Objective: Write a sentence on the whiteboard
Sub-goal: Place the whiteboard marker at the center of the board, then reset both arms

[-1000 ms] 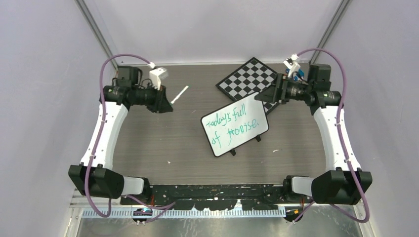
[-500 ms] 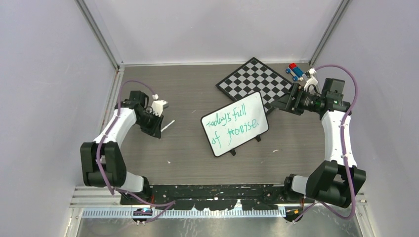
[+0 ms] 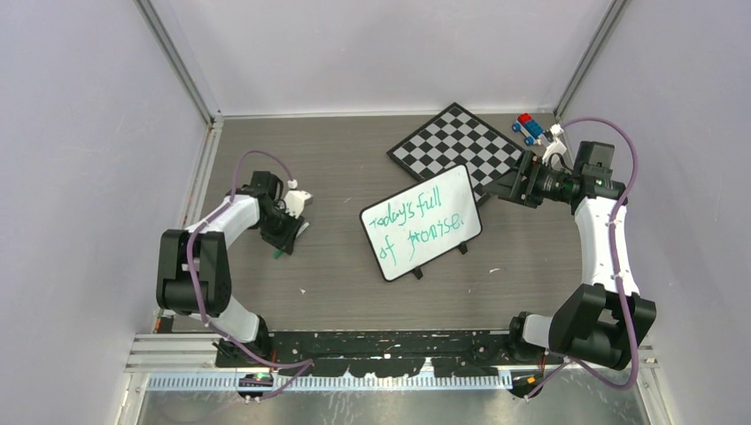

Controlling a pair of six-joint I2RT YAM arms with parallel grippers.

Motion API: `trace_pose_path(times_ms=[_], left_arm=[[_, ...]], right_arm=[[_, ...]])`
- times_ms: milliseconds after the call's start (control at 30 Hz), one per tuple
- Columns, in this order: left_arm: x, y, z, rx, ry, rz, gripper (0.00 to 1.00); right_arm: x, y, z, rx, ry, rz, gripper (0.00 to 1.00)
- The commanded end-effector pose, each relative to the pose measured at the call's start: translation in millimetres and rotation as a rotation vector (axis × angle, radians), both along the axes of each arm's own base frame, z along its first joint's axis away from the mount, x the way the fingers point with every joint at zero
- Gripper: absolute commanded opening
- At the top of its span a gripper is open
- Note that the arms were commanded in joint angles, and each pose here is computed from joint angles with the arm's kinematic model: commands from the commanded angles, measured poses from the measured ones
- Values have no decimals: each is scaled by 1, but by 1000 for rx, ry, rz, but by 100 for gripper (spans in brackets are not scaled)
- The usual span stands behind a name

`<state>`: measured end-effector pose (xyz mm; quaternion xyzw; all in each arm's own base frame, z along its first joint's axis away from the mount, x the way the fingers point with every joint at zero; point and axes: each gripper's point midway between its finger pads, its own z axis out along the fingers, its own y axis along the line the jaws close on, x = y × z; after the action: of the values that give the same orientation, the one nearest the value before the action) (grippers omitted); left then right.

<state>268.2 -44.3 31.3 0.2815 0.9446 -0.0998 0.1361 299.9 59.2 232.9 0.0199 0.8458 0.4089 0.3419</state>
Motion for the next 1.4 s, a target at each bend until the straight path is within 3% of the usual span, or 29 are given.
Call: trace_pose_path(times_ms=[0, 233, 400, 500, 567, 600, 800, 967, 1167, 1367], left_arm=[[5, 0, -11, 46, -10, -42, 31], [2, -6, -4, 41, 2, -47, 36], [7, -13, 28, 0, -31, -47, 49], [11, -18, 50, -27, -49, -56, 68], [17, -22, 67, -54, -75, -52, 93], [23, -24, 76, -71, -93, -43, 99], [67, -22, 139, -272, -195, 106, 100], [100, 11, 178, -448, -281, 326, 100], [105, 53, 166, -418, -343, 501, 100], [96, 54, 155, -404, -348, 532, 100]], right_arm=[[1, 1, 6, -2, -43, 27, 78], [3, -1, 11, -13, -46, 18, 78], [4, -3, 17, -35, -52, 10, 78], [3, -6, 21, -64, -55, 13, 79], [3, -8, 24, -91, -57, 14, 81], [4, -10, 26, -111, -65, 17, 82], [14, -27, 35, -225, -85, 5, 86], [26, -48, 27, -296, -62, -38, 87], [32, -76, -7, -348, 9, -105, 87], [31, -85, -34, -376, 41, -145, 87]])
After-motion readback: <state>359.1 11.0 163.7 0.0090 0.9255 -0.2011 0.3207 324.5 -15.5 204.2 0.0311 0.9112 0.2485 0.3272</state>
